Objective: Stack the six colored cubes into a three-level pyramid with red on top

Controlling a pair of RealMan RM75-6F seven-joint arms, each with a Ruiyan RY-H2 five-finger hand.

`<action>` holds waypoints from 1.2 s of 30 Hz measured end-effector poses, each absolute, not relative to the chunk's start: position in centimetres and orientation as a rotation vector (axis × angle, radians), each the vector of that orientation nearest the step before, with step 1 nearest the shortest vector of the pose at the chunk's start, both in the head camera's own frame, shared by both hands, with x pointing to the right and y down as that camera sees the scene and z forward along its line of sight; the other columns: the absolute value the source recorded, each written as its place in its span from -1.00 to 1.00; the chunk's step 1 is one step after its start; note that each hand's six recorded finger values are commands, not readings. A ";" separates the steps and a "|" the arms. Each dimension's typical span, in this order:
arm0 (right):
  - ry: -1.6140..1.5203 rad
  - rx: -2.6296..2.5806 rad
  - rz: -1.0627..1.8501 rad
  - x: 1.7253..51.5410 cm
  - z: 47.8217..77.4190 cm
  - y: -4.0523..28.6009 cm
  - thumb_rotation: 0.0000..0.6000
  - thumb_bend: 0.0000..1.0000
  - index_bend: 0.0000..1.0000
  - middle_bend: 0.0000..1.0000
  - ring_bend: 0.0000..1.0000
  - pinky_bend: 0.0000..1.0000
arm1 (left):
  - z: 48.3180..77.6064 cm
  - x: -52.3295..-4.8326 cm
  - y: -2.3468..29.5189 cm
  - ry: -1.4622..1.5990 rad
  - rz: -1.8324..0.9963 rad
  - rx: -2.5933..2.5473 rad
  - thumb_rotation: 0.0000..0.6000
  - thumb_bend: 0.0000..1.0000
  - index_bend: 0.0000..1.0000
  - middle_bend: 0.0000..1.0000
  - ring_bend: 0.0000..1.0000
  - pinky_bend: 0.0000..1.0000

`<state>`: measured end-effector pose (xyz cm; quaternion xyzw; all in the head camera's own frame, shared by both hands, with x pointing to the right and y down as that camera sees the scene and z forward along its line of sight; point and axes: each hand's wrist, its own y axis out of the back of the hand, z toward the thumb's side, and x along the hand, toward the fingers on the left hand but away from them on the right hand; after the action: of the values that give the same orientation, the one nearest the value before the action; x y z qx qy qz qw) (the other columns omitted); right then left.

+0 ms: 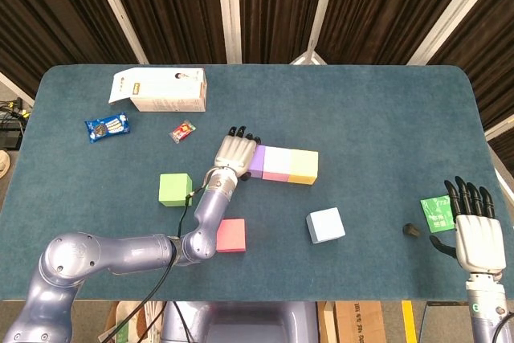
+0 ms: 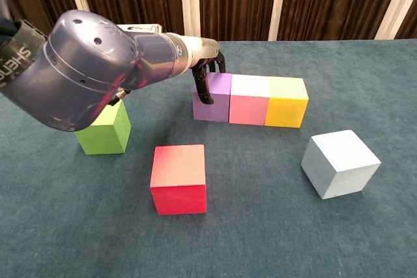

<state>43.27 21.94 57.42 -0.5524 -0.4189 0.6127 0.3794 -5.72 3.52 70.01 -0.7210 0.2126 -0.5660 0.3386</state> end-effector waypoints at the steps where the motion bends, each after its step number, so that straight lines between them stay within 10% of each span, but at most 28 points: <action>1: -1.070 -1.411 1.566 43.3 57.4 21.9 1.00 -0.85 -1.00 -1.00 -1.00 -1.00 | 70.0 -5.7 3.5 0.554 -1.475 -1.877 1.00 -0.32 -0.57 -0.65 -1.00 -1.00; 22: -1.072 -1.407 1.579 43.4 57.3 21.9 1.00 -0.85 -1.00 -1.00 -1.00 -1.00 | 67.8 -5.5 3.0 0.562 -1.453 -1.858 1.00 -0.36 -0.91 -1.00 -1.00 -1.00; 36: -1.056 -1.443 1.611 43.7 58.0 22.1 1.00 -0.85 -1.00 -1.00 -1.00 -1.00 | 57.0 -12.5 0.8 0.841 -1.170 -1.914 1.00 -0.36 -0.90 -1.00 -1.00 -1.00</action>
<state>43.70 22.06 58.05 -0.5595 -0.4094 0.6246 0.3594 -12.46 0.77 57.05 -0.7440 0.3269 -0.4547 0.3644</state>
